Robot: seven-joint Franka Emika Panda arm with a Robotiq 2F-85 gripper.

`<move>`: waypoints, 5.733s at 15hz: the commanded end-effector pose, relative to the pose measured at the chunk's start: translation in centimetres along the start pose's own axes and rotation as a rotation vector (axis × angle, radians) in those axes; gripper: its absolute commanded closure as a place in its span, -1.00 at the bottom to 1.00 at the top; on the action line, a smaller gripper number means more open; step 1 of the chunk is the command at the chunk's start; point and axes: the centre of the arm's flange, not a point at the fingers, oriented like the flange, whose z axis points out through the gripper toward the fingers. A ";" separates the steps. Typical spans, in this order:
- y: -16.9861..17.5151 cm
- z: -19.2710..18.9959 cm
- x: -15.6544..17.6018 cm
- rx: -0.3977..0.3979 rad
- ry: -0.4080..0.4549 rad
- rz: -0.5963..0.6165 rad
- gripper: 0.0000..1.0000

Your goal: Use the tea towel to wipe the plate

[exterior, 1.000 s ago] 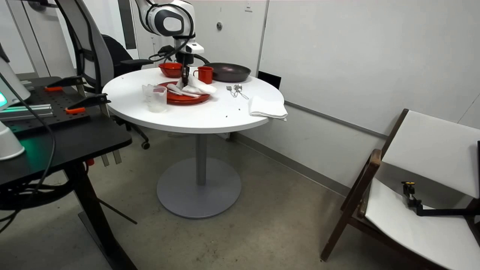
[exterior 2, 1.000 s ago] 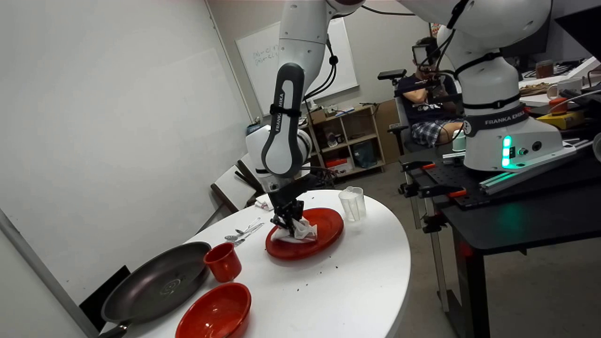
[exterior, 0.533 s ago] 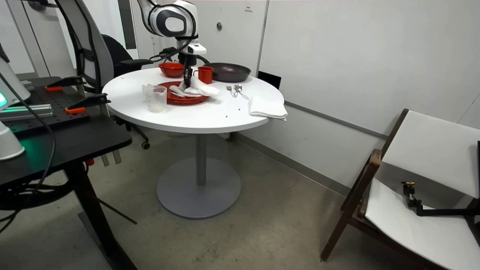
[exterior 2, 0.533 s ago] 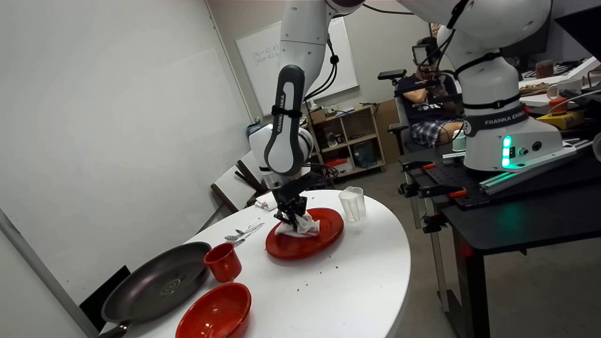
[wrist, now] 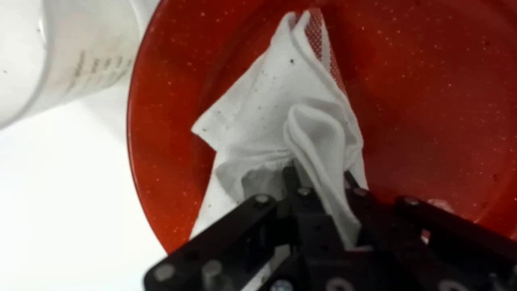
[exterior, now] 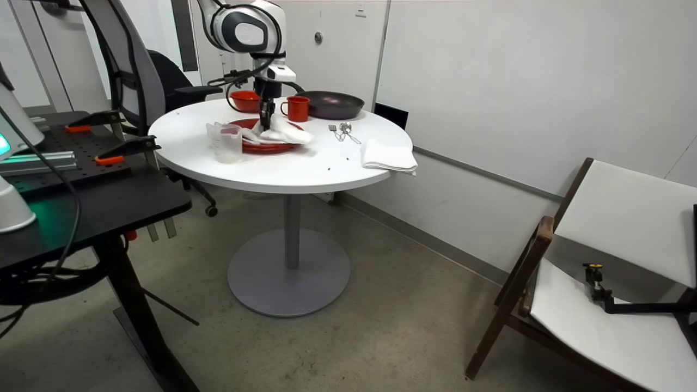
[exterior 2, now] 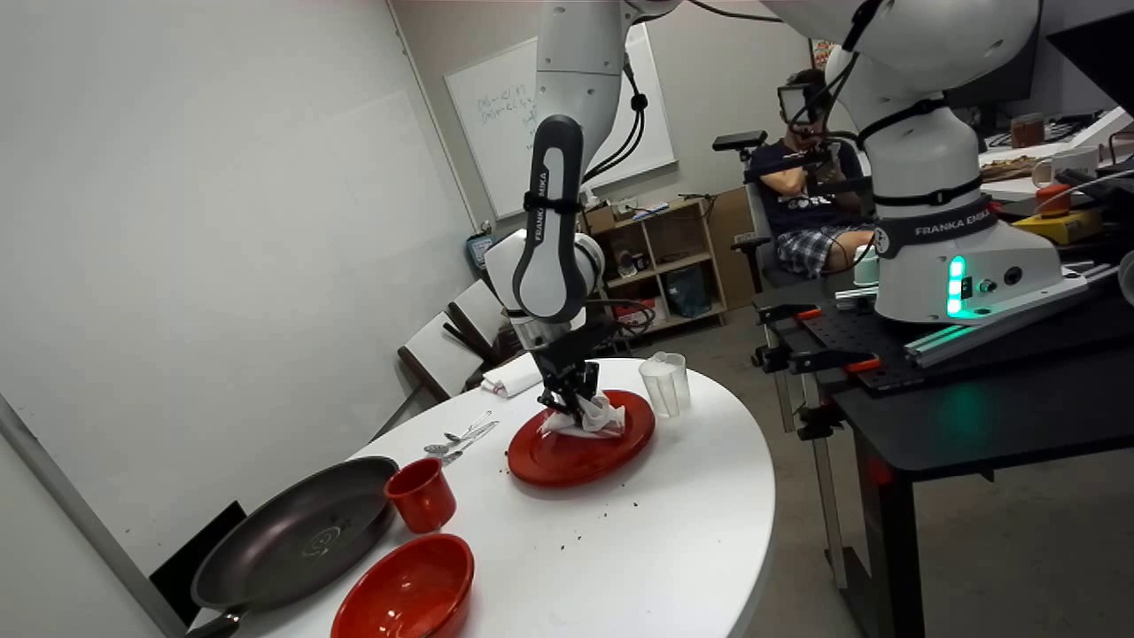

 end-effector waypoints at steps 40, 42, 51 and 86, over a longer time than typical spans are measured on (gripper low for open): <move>-5.8 -1.3 -6.9 0.075 0.208 -0.160 0.91; -5.7 -1.3 -6.9 0.065 0.170 -0.169 0.91; -4.5 -1.1 -6.5 -0.008 0.032 -0.182 0.92; -7.6 0.5 -5.2 0.131 0.330 -0.311 0.91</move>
